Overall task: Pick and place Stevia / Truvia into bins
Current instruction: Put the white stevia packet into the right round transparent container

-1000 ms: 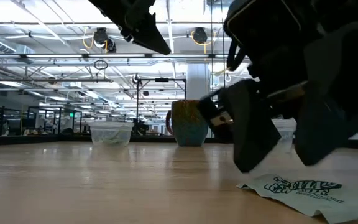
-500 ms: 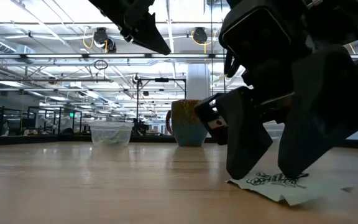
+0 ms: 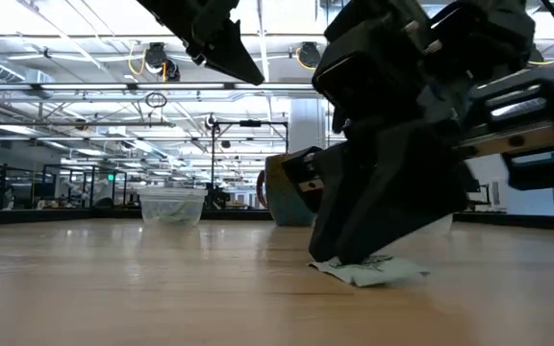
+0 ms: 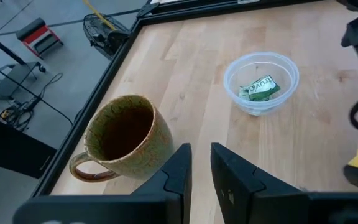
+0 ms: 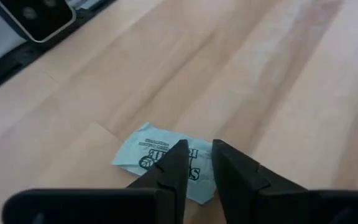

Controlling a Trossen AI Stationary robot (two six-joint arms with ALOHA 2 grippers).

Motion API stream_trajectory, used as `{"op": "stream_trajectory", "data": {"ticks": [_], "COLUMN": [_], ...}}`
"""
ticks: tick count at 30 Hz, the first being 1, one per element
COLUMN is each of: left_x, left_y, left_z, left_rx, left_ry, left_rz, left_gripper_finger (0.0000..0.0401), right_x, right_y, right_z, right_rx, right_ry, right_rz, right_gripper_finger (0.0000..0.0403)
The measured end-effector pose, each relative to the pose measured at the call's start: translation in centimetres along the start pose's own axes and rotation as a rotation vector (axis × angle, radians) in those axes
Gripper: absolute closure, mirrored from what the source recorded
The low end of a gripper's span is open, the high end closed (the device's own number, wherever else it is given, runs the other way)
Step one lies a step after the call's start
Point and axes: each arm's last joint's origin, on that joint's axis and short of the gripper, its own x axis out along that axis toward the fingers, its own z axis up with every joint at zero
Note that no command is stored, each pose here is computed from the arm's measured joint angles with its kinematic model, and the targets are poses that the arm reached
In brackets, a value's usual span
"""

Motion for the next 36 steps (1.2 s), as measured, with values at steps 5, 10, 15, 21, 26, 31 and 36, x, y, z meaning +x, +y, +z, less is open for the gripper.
{"op": "stream_trajectory", "data": {"ticks": [5,10,15,21,26,31,36], "left_x": [0.0,0.0,0.0,0.0,0.0,0.0,0.0], "left_y": [0.0,0.0,0.0,0.0,0.0,0.0,0.0], "left_z": [0.0,0.0,0.0,0.0,0.0,0.0,0.1], "left_rx": [0.0,0.0,0.0,0.0,0.0,0.0,-0.004], "left_ry": [0.0,0.0,0.0,0.001,0.001,0.001,-0.007], "left_rz": [0.0,0.0,0.0,0.0,0.0,0.0,0.0], "left_gripper_finger": [0.0334,0.0334,0.0334,0.0334,0.0334,0.0334,0.0334], "right_x": [-0.3,-0.3,-0.5,-1.9,-5.2,-9.9,-14.4], "right_y": [-0.9,-1.2,-1.1,-0.9,-0.2,0.8,1.5], "right_z": [-0.4,-0.6,-0.5,0.7,2.3,3.2,2.9], "right_rx": [-0.015,-0.083,-0.095,-0.057,-0.057,-0.041,0.051], "right_ry": [0.03,0.06,0.057,0.034,0.099,0.239,0.361], "right_rz": [-0.052,-0.094,-0.101,-0.113,-0.235,-0.428,-0.659], "right_gripper_finger": [0.0356,0.0377,0.0398,0.04,0.0401,0.0402,0.0402]}}
